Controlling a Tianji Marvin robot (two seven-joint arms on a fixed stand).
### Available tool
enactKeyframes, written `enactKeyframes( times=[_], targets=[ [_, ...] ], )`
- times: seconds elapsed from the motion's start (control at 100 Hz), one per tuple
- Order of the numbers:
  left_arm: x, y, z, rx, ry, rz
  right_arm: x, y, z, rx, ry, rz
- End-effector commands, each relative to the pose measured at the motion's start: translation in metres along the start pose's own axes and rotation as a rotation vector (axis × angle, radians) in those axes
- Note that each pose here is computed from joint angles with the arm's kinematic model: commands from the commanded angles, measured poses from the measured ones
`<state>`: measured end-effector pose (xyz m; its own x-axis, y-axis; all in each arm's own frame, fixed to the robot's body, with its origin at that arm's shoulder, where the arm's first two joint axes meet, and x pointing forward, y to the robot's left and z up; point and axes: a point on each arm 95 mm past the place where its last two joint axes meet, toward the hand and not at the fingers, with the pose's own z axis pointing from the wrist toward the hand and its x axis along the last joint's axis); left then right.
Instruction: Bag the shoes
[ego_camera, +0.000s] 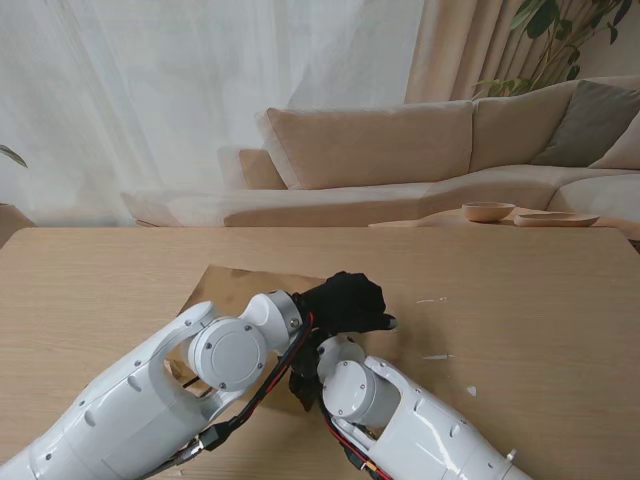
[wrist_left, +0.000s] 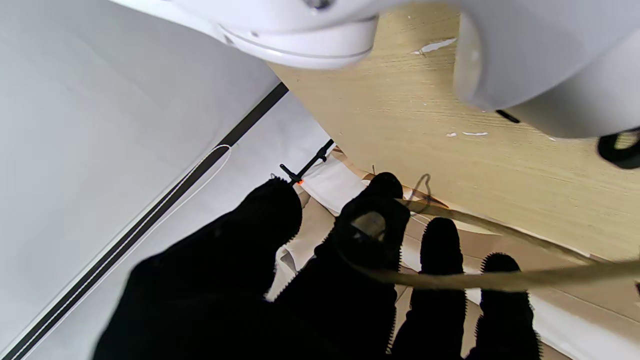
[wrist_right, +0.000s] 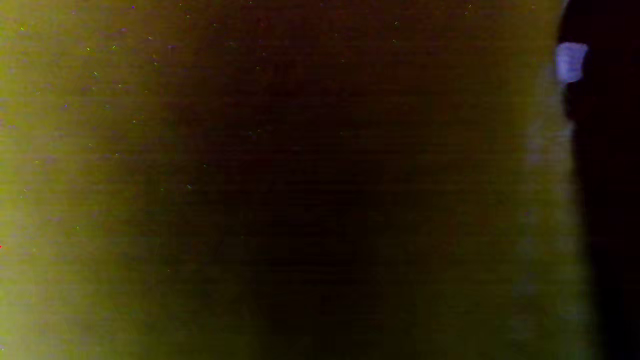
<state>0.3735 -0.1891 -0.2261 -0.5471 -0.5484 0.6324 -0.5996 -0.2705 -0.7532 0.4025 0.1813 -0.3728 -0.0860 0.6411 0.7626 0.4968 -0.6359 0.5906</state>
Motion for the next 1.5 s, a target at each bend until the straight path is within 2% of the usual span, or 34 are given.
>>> enactKeyframes(
  times=[0.0,0.47,0.7,1.16,1.49],
  targets=[
    [0.003,0.001,0.001,-0.004,0.002,-0.011,0.015,-0.001,0.001,0.018,0.045,-0.004],
    [-0.009,-0.004,0.001,0.033,-0.052,0.054,0.005,0.007,-0.006,0.045,0.057,-0.104],
    [-0.018,-0.004,0.000,0.040,-0.091,0.084,0.001,0.012,-0.015,0.044,0.070,-0.192],
    [-0.024,-0.008,-0.007,0.059,-0.083,0.117,-0.010,0.022,-0.029,0.051,0.076,-0.373],
    [-0.026,-0.010,-0.009,0.072,-0.087,0.132,-0.019,0.027,-0.044,0.033,0.056,-0.371]
  ],
)
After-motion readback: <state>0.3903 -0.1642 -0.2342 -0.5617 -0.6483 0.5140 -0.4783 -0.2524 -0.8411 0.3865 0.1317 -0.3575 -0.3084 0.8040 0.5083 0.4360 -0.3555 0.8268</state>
